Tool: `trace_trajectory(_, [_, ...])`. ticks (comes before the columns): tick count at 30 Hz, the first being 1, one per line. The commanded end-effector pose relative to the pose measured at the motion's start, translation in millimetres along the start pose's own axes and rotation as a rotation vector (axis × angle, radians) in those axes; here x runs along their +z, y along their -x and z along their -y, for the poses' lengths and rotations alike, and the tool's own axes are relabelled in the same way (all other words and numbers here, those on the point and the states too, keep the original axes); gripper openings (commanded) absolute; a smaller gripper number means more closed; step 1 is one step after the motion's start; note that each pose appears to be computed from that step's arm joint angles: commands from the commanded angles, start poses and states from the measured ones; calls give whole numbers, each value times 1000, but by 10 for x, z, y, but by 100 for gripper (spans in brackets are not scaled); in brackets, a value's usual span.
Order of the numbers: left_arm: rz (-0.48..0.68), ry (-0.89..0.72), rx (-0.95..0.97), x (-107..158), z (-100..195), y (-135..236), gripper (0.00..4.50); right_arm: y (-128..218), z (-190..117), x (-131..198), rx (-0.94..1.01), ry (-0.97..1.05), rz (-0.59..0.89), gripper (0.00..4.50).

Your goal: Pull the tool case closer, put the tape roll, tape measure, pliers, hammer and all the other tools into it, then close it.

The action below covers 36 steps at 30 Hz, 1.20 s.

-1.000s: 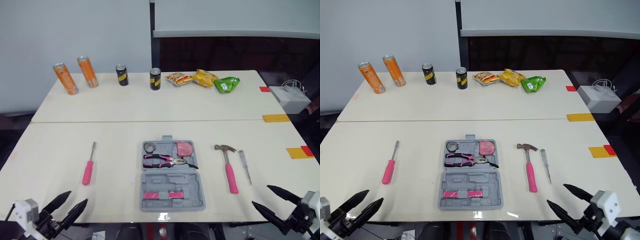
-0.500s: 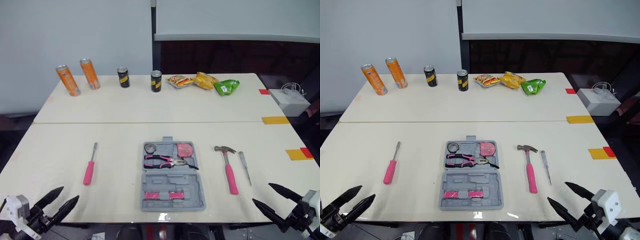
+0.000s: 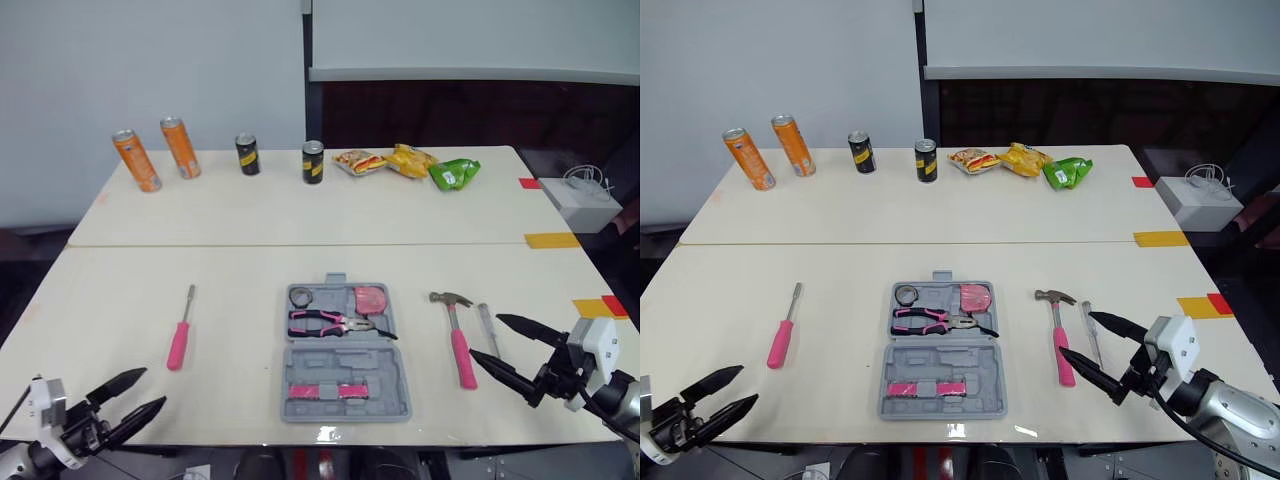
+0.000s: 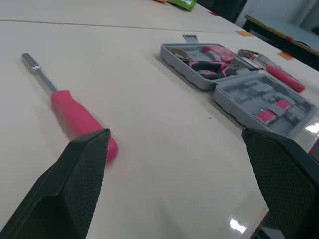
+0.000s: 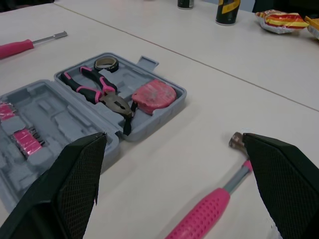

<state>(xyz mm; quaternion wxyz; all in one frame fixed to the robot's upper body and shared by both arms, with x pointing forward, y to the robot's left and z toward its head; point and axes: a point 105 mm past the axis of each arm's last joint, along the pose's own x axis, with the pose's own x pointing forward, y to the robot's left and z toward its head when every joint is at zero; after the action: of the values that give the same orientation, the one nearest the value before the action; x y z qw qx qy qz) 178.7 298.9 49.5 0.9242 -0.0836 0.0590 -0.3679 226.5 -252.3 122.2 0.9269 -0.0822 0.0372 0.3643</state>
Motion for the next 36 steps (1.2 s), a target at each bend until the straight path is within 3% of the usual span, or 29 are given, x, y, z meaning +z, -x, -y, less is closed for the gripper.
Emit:
trace_trajectory(1, [14,-39,-49,7,35,-71,447,-117,-47,169,49,44,34,450])
trace_trajectory(4, [26,-46,-60,-15,44,-107,447,-172,-84,213,75,45,43,450])
trace_trajectory(15, [49,-108,-128,408,260,-669,447,-219,-179,168,142,36,36,450])
trace_trajectory(36, [-82,-191,-323,963,641,-941,447,-488,-324,577,430,134,-31,450])
